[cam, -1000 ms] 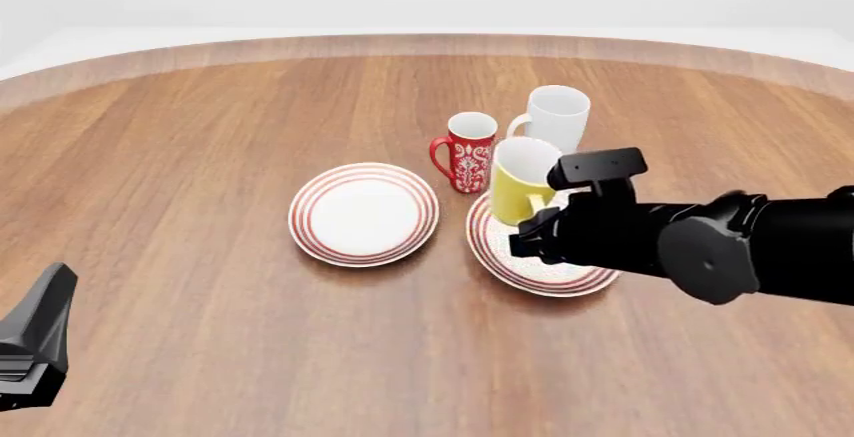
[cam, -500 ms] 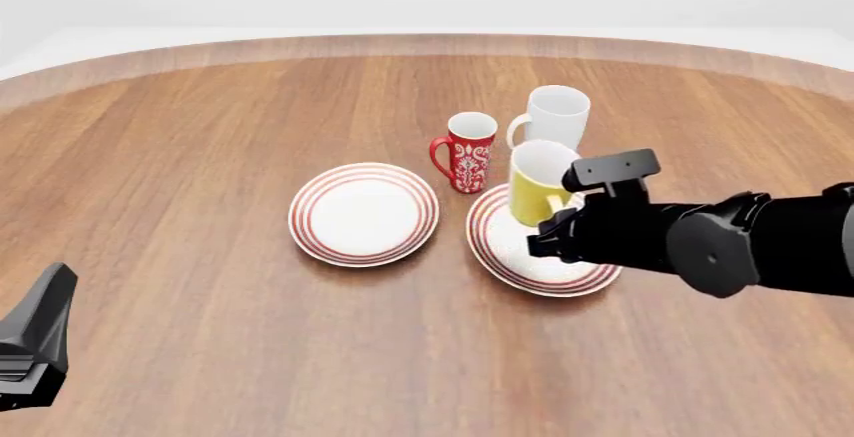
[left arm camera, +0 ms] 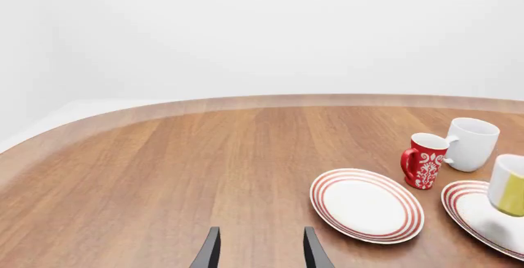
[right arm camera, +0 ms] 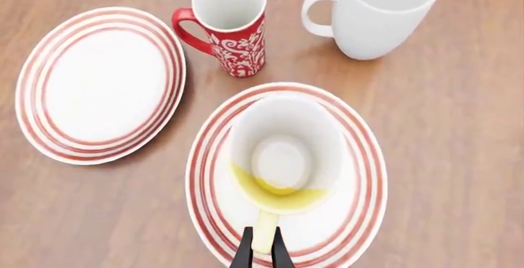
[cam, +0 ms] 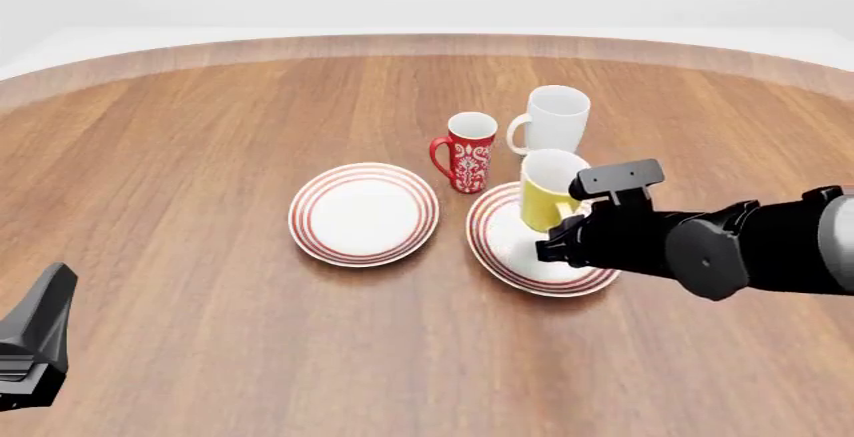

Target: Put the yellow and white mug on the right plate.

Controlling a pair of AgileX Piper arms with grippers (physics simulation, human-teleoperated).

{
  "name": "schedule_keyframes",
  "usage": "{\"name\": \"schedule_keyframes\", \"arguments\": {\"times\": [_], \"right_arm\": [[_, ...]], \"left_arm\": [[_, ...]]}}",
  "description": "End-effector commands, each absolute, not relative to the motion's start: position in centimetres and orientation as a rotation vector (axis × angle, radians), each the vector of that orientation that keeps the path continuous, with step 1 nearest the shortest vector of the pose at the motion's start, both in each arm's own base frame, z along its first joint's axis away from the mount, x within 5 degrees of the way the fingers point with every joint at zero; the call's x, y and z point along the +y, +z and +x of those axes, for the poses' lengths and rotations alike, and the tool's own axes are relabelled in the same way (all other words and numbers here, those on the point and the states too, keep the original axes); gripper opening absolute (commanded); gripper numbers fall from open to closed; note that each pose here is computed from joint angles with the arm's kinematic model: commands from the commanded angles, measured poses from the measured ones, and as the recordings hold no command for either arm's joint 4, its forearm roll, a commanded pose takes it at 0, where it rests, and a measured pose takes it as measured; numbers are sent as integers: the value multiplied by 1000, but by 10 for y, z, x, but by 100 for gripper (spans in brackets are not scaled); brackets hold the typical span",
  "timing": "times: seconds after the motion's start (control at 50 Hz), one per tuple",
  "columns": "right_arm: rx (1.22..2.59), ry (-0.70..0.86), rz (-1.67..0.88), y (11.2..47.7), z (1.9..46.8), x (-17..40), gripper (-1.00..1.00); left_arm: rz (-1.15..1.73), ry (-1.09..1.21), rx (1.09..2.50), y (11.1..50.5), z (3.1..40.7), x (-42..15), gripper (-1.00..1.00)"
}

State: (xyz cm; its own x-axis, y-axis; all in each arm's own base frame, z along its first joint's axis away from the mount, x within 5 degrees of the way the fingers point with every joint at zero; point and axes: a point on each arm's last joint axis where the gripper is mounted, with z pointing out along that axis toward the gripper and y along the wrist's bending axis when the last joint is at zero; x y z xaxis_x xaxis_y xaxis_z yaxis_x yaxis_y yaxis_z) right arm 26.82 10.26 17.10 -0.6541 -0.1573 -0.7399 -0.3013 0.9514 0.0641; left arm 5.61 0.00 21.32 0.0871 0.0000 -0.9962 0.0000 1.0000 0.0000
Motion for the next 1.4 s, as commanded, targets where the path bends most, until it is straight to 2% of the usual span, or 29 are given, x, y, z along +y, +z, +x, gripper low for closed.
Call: {"name": "schedule_keyframes", "arguments": {"times": [0.02, 0.5, 0.52, 0.98, 1.2, 1.4], "right_arm": [[2300, 221, -320, 162, 272, 101, -100], [2305, 206, -325, 163, 275, 99, -100], [2307, 205, -327, 163, 276, 99, 100], [2302, 235, -322, 173, 260, 101, 100], [2237, 263, -340, 214, 233, 98, 100], [2190, 302, -374, 237, 217, 103, 100]], "left_arm": [[0, 0, 1484, 213, 56, 0, 100], [0, 0, 1484, 213, 56, 0, 100], [0, 0, 1484, 213, 56, 0, 100], [0, 0, 1484, 213, 56, 0, 100], [0, 0, 1484, 213, 56, 0, 100], [0, 0, 1484, 213, 56, 0, 100]]}}
